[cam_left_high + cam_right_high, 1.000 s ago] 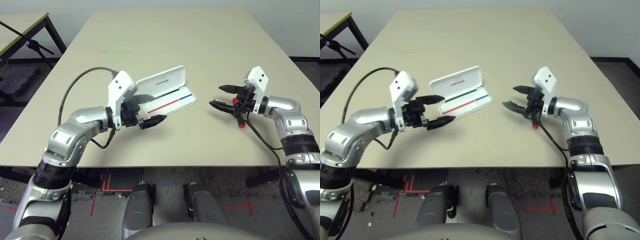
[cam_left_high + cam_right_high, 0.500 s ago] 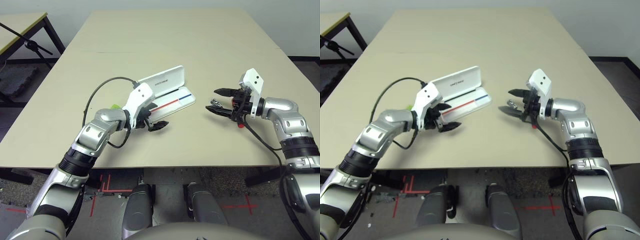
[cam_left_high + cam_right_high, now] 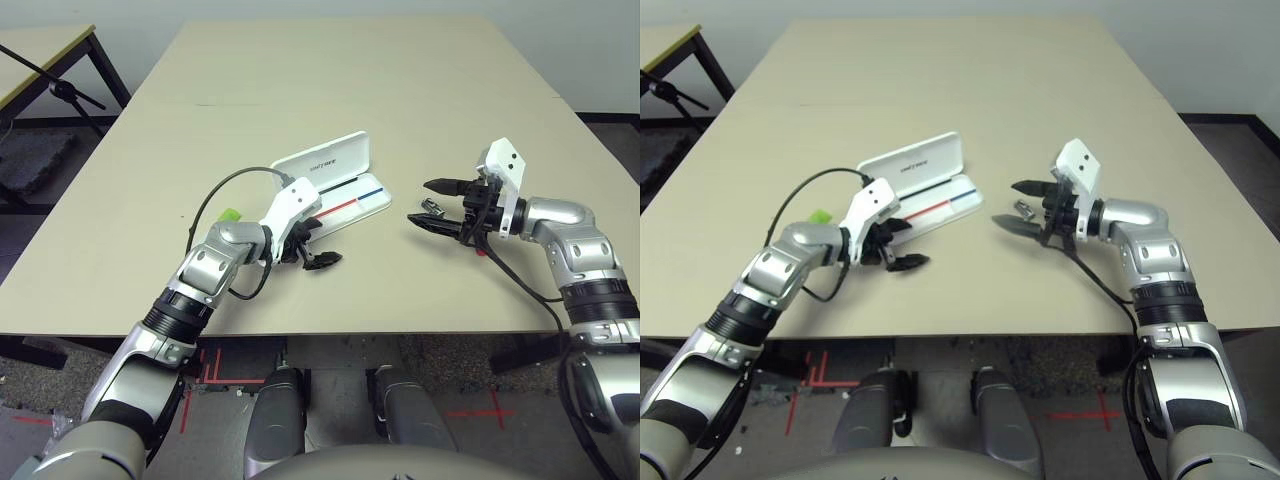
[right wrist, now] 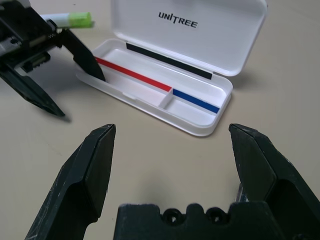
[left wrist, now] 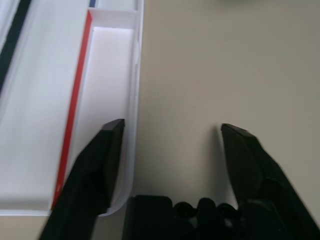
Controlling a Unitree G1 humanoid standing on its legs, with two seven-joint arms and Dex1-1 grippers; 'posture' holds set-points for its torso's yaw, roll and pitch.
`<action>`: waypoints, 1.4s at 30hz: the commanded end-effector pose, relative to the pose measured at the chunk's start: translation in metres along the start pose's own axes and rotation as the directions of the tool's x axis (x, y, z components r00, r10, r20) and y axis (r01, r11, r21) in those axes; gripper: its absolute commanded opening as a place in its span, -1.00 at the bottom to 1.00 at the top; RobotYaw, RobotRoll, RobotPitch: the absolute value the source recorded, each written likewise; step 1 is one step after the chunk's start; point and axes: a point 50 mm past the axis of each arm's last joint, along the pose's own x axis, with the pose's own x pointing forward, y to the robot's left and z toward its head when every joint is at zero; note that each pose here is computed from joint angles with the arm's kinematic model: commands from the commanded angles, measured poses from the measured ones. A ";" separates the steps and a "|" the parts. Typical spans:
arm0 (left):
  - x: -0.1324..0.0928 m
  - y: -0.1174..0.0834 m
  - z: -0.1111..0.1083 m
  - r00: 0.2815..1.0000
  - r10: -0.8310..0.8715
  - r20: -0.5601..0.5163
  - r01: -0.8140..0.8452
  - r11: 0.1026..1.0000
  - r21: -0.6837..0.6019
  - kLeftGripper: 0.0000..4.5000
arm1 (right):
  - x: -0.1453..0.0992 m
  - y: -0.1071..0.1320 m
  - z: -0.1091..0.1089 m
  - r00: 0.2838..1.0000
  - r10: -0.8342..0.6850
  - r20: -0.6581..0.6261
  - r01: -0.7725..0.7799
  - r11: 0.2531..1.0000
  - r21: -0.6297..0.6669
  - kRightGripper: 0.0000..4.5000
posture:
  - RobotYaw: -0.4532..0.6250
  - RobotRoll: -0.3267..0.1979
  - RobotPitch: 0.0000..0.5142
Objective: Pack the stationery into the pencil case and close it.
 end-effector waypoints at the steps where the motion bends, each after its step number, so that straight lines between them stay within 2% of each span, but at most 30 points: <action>1: 0.001 0.001 -0.004 1.000 -0.010 -0.030 0.010 1.000 -0.027 0.24 | 0.001 0.004 -0.001 1.000 0.011 0.004 -0.011 1.000 0.014 1.00 | -0.32 0.25 -0.65; 7: -0.004 0.001 -0.003 0.999 -0.041 -0.012 0.041 0.999 -0.018 -0.75 | -0.001 0.009 0.000 0.998 0.056 0.002 -0.056 0.997 0.044 1.00 | -0.32 0.25 -0.64; 8: -0.005 0.002 -0.001 0.999 -0.044 -0.007 0.044 0.999 -0.005 -0.96 | -0.002 0.011 0.000 0.997 0.077 -0.008 -0.077 0.996 0.054 1.00 | -0.31 0.25 -0.64; 9: -0.007 0.003 0.000 0.999 -0.047 -0.006 0.047 0.999 0.010 -1.00 | -0.003 0.013 -0.001 0.995 0.095 -0.018 -0.094 0.994 0.063 1.00 | -0.31 0.25 -0.64; 19: -0.034 -0.007 0.007 0.977 -0.215 0.009 0.203 0.936 0.287 -1.00 | -0.015 0.028 -0.006 0.970 0.223 -0.099 -0.207 0.967 0.152 1.00 | -0.30 0.25 -0.62; 23: -0.040 -0.012 0.005 0.966 -0.259 -0.008 0.246 0.906 0.346 -1.00 | -0.016 0.032 -0.006 0.960 0.256 -0.116 -0.235 0.957 0.169 1.00 | -0.29 0.25 -0.60; 30: -0.043 -0.015 -0.014 0.955 -0.286 -0.078 0.295 0.890 0.349 -1.00 | -0.018 0.039 -0.007 0.940 0.307 -0.147 -0.277 0.941 0.192 1.00 | -0.29 0.25 -0.59; 42: -0.037 -0.012 -0.026 0.963 -0.253 -0.091 0.269 0.912 0.309 -1.00 | -0.020 0.041 -0.006 0.931 0.323 -0.168 -0.290 0.937 0.196 1.00 | -0.29 0.25 -0.55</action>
